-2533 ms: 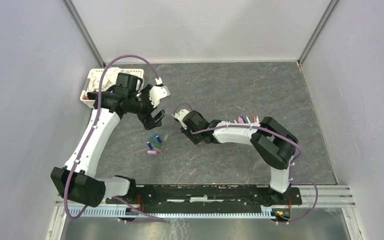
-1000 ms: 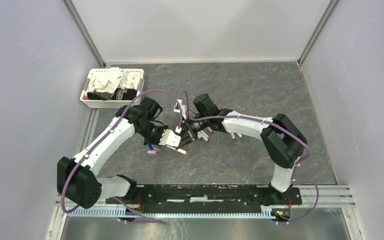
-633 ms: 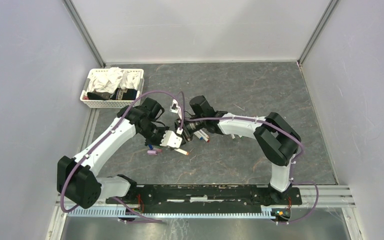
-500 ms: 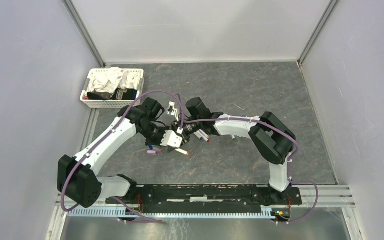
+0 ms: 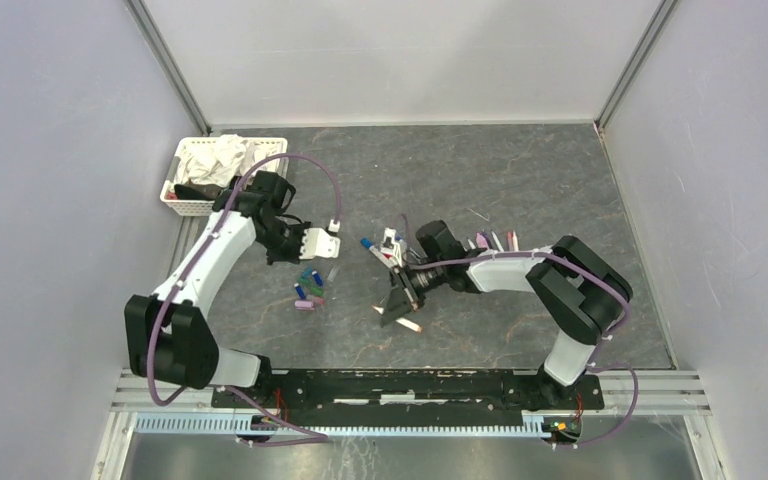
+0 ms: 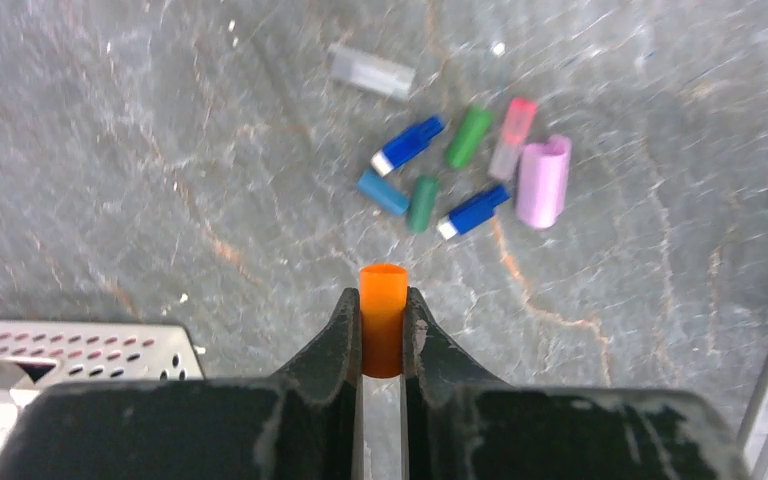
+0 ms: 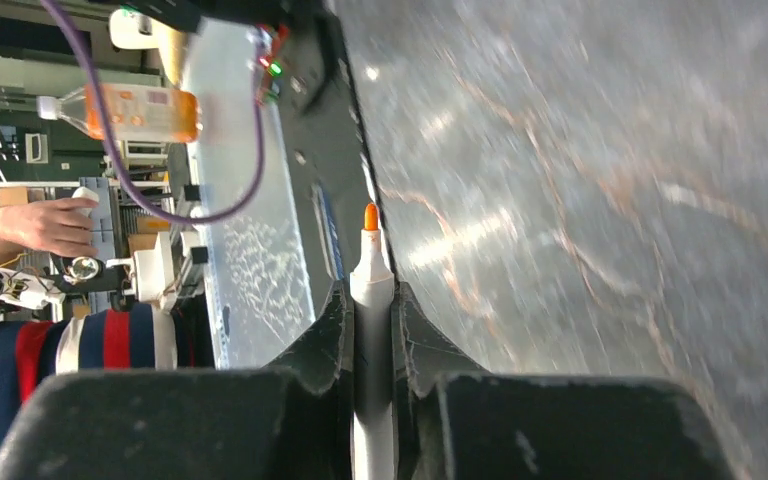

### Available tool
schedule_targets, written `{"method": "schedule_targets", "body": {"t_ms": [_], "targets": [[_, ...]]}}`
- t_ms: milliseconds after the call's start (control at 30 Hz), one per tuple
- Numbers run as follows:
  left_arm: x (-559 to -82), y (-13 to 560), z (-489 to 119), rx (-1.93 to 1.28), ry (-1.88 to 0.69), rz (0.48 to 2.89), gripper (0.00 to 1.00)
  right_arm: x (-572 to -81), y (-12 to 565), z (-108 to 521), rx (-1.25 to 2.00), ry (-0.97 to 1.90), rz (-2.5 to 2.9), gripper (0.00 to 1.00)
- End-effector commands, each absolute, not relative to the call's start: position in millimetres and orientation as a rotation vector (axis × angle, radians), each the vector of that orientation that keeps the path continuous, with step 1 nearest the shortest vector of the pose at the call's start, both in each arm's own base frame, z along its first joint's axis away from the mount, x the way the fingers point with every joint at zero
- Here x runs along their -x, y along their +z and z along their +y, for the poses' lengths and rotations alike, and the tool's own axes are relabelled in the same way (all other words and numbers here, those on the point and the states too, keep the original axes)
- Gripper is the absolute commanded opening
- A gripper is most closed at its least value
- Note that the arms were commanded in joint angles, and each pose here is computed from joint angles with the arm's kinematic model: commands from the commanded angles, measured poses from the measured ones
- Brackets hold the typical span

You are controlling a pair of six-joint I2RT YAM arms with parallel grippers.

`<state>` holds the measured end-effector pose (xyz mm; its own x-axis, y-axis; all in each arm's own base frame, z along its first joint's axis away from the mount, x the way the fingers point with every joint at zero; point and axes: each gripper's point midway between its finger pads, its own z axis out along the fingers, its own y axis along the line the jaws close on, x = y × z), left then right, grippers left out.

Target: Open the pen caps

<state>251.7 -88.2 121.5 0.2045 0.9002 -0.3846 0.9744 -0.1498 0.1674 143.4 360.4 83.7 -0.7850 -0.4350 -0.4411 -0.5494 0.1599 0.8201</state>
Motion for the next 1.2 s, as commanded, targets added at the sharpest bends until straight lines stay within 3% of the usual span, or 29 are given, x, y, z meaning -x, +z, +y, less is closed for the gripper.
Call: {"method": "schedule_targets", "body": {"t_ms": [0, 100, 367, 567, 867, 933, 1000, 1033, 1167], "targets": [[-277.3, 124.5, -72.9, -2.156, -0.163, 1.718, 0.02, -138.5, 72.0, 337.3, 1.048, 1.613, 2.342, 0.0], [-275.4, 114.3, -81.4, -2.092, -0.219, 1.744, 0.02, -163.5, 77.1, 327.2, 1.003, 1.511, 2.35, 0.0], [-278.6, 64.5, -86.4, -1.875, -0.274, 1.966, 0.07, -310.7, 85.9, 219.8, 0.483, 0.617, 2.422, 0.0], [-269.6, 47.2, -91.2, -1.871, -0.361, 1.994, 0.28, -355.2, 85.3, 150.6, 0.259, 0.279, 2.381, 0.0], [-263.2, 61.3, -102.0, -1.795, -0.465, 2.037, 0.54, -375.7, 57.8, 96.5, 0.182, -0.05, 2.409, 0.03], [-260.4, 71.8, -108.6, -1.775, -0.519, 2.026, 0.73, -377.2, 53.1, 90.2, 0.188, -0.099, 2.415, 0.06], [-260.5, 85.5, -115.1, -1.744, -0.557, 2.014, 0.82, -377.3, 48.3, 83.7, 0.186, -0.141, 2.424, 0.1], [-261.4, 92.9, -118.4, -1.728, -0.574, 2.007, 0.96, -377.8, 47.1, 81.5, 0.184, -0.153, 2.423, 0.12], [-274.0, 128.3, -128.6, -1.628, -0.576, 1.988, 1.0, -378.4, 44.1, 81.1, 0.186, -0.149, 2.428, 0.25]]}}
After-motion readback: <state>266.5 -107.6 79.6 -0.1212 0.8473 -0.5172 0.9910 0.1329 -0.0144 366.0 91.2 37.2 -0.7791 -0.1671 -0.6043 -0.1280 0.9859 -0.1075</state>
